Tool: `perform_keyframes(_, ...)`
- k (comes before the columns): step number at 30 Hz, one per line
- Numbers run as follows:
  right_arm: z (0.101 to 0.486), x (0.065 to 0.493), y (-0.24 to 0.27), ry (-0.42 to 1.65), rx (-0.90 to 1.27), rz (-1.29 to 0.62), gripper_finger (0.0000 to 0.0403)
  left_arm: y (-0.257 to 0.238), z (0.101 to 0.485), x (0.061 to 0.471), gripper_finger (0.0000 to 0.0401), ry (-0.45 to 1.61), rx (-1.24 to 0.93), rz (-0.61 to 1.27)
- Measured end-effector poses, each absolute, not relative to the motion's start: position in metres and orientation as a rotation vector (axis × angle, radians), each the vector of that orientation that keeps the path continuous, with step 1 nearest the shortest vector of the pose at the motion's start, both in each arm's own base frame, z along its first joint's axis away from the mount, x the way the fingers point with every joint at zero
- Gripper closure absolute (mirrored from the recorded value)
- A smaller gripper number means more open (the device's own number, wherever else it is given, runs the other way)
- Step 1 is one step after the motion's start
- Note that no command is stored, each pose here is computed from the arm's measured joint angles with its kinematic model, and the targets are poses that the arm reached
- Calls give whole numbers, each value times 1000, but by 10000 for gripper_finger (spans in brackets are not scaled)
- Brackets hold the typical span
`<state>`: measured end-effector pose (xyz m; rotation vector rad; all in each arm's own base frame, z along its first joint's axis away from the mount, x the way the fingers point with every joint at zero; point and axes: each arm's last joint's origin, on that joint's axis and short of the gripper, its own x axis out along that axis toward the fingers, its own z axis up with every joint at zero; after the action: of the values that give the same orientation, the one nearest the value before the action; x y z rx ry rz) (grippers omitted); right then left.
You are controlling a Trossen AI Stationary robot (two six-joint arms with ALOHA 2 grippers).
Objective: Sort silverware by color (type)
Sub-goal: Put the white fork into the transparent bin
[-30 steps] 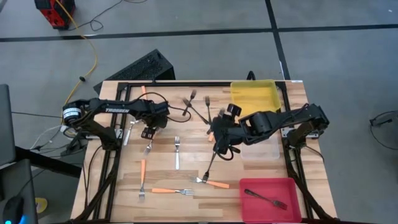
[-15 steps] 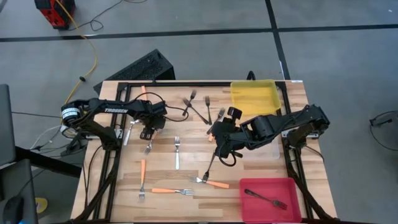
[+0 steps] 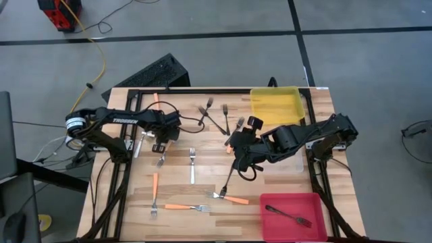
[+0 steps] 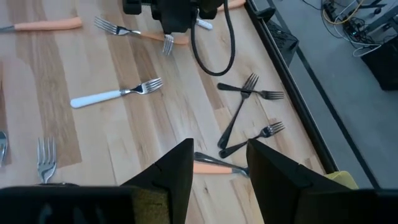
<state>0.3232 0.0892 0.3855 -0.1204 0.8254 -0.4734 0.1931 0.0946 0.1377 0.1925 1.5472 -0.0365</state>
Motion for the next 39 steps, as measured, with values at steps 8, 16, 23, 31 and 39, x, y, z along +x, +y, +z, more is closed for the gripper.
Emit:
perform_keyframes(8,386,320,100,797,-109,-487,230,101,147,202,400,1520,131,124)
perform_keyframes(16,387,311,117,743,-161,-539,230,105,174,210,400,1441,92,195)
perform_keyframes(23,386,302,118,727,-220,-641,236,98,233,201,401,1147,86,241)
perform_keyframes(31,414,294,83,796,-424,-405,265,73,313,160,401,569,89,253)
perform_keyframes(39,442,274,-6,536,-104,-14,286,58,349,138,401,237,88,198)
